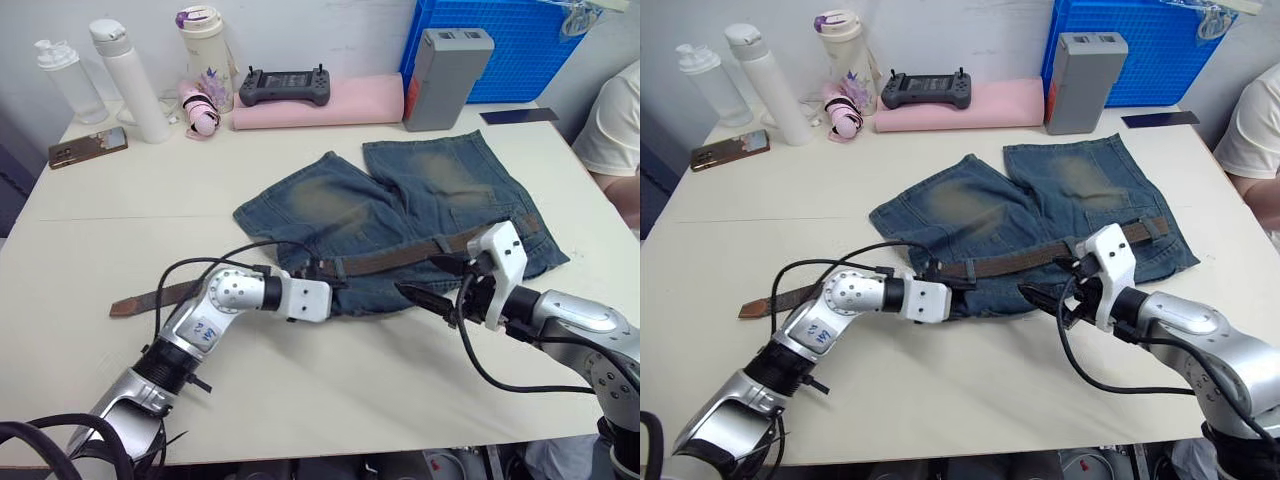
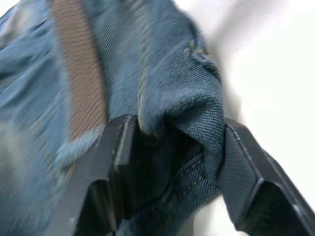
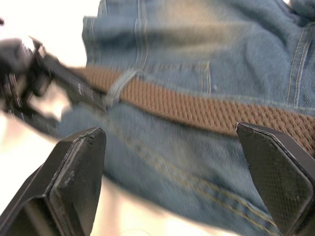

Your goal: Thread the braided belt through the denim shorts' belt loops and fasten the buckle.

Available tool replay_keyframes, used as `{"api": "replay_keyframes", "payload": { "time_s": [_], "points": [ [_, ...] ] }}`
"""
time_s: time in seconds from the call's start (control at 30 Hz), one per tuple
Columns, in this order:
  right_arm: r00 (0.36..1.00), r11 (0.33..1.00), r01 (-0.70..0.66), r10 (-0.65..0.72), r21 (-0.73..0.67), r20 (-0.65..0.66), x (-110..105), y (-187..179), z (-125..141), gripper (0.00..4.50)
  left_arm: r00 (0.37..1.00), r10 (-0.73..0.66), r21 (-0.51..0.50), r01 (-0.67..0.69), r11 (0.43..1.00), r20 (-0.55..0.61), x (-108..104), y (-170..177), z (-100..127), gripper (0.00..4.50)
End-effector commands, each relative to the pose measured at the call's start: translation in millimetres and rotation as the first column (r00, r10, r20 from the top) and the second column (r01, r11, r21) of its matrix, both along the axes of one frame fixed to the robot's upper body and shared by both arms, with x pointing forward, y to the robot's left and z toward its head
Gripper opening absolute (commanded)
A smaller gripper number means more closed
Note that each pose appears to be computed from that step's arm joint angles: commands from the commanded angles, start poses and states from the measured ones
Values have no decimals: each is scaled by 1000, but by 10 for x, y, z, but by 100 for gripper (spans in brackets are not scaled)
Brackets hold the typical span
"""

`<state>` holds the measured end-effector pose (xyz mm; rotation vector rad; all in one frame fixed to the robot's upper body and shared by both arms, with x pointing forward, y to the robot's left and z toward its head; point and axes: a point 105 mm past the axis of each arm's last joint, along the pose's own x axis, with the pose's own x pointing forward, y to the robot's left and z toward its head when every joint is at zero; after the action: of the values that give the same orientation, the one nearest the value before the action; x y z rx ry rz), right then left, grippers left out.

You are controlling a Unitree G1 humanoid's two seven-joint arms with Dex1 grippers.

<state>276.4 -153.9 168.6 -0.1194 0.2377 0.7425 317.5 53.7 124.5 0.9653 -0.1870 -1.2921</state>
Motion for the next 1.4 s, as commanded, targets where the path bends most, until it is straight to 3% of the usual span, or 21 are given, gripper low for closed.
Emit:
{"api": "replay_keyframes", "payload": {
  "time_s": [0.03, 0.17, 0.27, 0.3, 0.43, 0.57, 0.63, 0.7, 0.83, 1.13, 1.2, 1.3, 1.4],
  "points": [
    [998, 999, -22, 24, -31, 51, 0, 23, 62, 450, 999, 37, -59, -35, 998, 30, 50, 75, 129, 262],
    [998, 999, -17, 19, -33, 53, 22, 19, 41, 450, 999, 37, -89, -35, 995, 22, 32, 36, 141, 262],
    [998, 999, -18, 20, -28, 58, 23, 28, 48, 450, 1000, 10, -88, -11, 996, -6, -14, 14, 117, 190],
    [998, 1000, -16, 18, -24, 59, 26, 27, 53, 450, 1000, 8, -91, -10, 996, -15, -20, 13, 113, 136],
    [998, 999, -4, 7, -44, 64, 34, 11, 37, 450, 1000, 18, -82, -18, 996, -5, 5, 19, 107, 4],
    [995, 990, 20, -6, -137, 103, 45, -47, 14, 450, 997, 70, -69, -68, 995, 17, 92, 120, 133, 4],
    [990, 960, 34, 6, -280, 140, 38, -144, -45, 450, 991, 125, -59, -123, 991, 38, 171, 309, 174, 4],
    [983, 899, 38, 45, -437, 178, 21, -257, -98, 450, 980, 189, -52, -186, 981, 58, 249, 582, 236, 4],
    [966, 784, 61, 109, -618, 234, 50, -400, -152, 450, 962, 262, -40, -260, 965, 78, 292, 1012, 316, 4],
    [923, 555, 122, 242, -823, 300, 229, -507, -420, 450, 935, 344, -28, -343, 939, 82, 238, 1471, 322, 4],
    [923, 534, 139, 235, -834, 305, 276, -542, -436, 408, 927, 365, -24, -364, 931, 88, 227, 1536, 303, 0],
    [928, 559, 115, 234, -821, 290, 295, -469, -475, 326, 902, 419, -11, -420, 907, 103, 228, 1715, 286, 0],
    [924, 570, 109, 244, -815, 294, 326, -385, -498, 200, 869, 479, 13, -484, 875, 126, 218, 1951, 287, 0]
  ]
}}
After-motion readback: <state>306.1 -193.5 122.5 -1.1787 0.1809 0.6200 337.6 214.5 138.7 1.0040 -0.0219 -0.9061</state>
